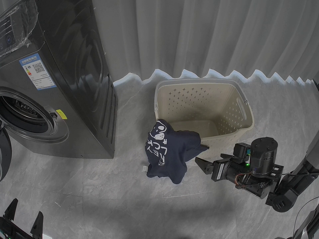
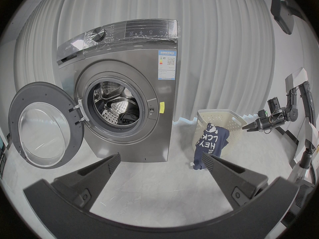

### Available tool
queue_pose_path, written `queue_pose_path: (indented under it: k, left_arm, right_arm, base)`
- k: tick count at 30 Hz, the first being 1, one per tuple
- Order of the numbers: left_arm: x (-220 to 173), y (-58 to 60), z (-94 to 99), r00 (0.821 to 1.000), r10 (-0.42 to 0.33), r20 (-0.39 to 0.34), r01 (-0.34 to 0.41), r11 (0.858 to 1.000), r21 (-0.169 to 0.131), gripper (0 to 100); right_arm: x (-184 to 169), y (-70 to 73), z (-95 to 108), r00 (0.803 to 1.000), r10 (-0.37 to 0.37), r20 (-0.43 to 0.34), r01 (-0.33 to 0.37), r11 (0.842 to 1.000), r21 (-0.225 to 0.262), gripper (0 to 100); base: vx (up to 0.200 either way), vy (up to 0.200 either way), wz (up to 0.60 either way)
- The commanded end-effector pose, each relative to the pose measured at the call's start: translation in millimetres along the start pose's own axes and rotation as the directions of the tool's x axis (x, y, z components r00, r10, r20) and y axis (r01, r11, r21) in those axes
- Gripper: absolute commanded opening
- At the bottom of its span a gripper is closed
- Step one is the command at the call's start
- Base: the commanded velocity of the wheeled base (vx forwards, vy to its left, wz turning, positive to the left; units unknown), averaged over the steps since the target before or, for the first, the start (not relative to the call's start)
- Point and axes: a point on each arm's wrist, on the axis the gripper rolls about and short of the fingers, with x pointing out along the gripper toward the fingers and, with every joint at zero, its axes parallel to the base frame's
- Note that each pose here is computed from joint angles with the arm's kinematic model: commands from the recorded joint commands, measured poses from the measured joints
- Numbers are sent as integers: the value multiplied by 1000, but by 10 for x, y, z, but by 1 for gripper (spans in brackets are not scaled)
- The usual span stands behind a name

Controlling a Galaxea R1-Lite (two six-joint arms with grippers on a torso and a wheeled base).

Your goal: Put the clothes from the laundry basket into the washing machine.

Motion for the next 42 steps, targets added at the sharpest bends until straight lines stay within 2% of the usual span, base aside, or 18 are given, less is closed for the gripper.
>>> queue_pose_path:
  k: [1,12,19,29,34,42]
  left_arm:
    - [3,0,-47,1000,0,-4,0,1000,-1,100]
    - [3,0,-47,1000,0,-4,0,1000,1,100]
    - [3,0,-47,1000,0,-4,0,1000,-1,100]
    - [3,0,-47,1000,0,-4,0,1000,-1,100]
    - [3,0,-47,1000,0,-4,0,1000,-1,100]
    - [3,0,-47,1000,0,-4,0,1000,-1,100]
  right_arm:
    - [183,62,-102,1000,10,-27,-10,1000,-9,100]
    - [579,161,-290,998,33,-46,-34,999,-20,100]
    - [954,142,-507,999,48,1,-48,998,-47,100]
    - [1137,170,-496,998,52,32,-51,998,-45,100]
    - [1334,160,-626,997,54,45,-52,998,-41,100]
    - [1447,143,-595,995,53,79,-51,998,-32,100]
  base:
    - [0,0,0]
    - [0,0,0]
    - [0,0,0]
    - [0,0,0]
    - [0,0,0]
    - [0,0,0]
